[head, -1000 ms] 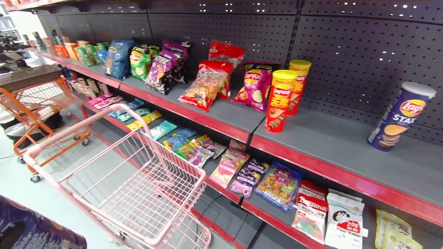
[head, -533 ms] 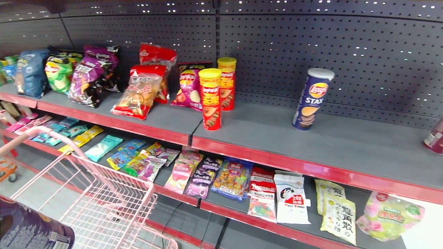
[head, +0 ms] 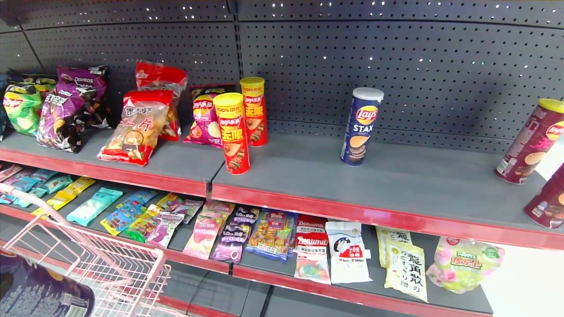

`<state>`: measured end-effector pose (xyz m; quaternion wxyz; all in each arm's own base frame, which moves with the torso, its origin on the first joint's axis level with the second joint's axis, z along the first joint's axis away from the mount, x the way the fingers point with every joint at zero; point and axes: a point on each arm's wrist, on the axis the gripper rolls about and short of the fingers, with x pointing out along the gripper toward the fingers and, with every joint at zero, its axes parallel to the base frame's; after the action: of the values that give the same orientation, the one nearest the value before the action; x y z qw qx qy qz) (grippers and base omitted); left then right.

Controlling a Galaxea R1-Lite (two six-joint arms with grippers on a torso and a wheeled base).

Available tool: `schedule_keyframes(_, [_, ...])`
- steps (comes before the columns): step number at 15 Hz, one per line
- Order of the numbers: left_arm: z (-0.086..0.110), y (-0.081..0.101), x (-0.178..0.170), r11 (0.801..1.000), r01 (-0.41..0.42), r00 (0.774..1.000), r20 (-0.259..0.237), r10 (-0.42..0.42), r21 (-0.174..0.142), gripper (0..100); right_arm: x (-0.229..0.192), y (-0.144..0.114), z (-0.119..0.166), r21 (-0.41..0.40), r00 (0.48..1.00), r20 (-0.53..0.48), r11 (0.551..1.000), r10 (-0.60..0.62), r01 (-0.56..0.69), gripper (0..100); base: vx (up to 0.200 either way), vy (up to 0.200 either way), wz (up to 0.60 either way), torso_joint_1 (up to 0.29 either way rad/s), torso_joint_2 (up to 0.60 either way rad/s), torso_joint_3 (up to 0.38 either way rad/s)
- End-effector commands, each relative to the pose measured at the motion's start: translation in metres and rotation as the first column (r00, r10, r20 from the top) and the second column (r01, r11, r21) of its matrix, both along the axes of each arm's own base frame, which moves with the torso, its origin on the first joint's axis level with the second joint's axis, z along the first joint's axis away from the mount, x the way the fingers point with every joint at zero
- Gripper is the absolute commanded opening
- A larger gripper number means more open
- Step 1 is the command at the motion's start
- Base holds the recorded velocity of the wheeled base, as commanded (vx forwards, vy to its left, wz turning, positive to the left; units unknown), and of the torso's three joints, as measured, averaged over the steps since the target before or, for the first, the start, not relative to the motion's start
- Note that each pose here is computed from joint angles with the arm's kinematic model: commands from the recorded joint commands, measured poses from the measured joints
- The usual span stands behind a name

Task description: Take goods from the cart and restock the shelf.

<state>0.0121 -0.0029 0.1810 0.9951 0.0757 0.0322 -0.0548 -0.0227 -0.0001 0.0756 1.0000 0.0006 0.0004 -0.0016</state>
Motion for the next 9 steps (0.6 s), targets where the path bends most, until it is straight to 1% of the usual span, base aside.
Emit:
schedule_keyframes(1, [-0.0001,0.0001,0.0014,1.0,0.0,1.0,-0.008,0.0,0.0,0,0.0001,0.0,-0.0001,0.0,1.0,-0.002,1.0,0.0,0.0,100,0.2,0.0,0.0,-0.007,0.01,0.002])
schedule_keyframes(4, [-0.0001,0.0,0.0008,1.0,0.005,1.0,-0.004,-0.005,0.002,0,0.0001,0.0,-0.0001,0.0,1.0,-0.002,1.0,0.002,-0.002,100,0.2,0.0,0.0,0.005,0.01,0.001])
schedule_keyframes(6, [-0.0001,-0.0004,-0.002,1.0,0.018,1.0,0.011,-0.018,0.018,0,0.0001,0.0,-0.0001,0.0,1.0,-0.002,1.0,0.002,-0.002,100,0.0,0.0,0.0,0.0,0.0,0.0])
schedule_keyframes(9, [-0.0029,-0.0018,-0.008,0.998,0.07,0.997,0.032,-0.07,0.013,0,0.0001,0.0,-0.0001,-0.001,1.0,-0.002,1.0,0.005,-0.005,100,0.0,0.0,0.0,0.0,0.0,0.0])
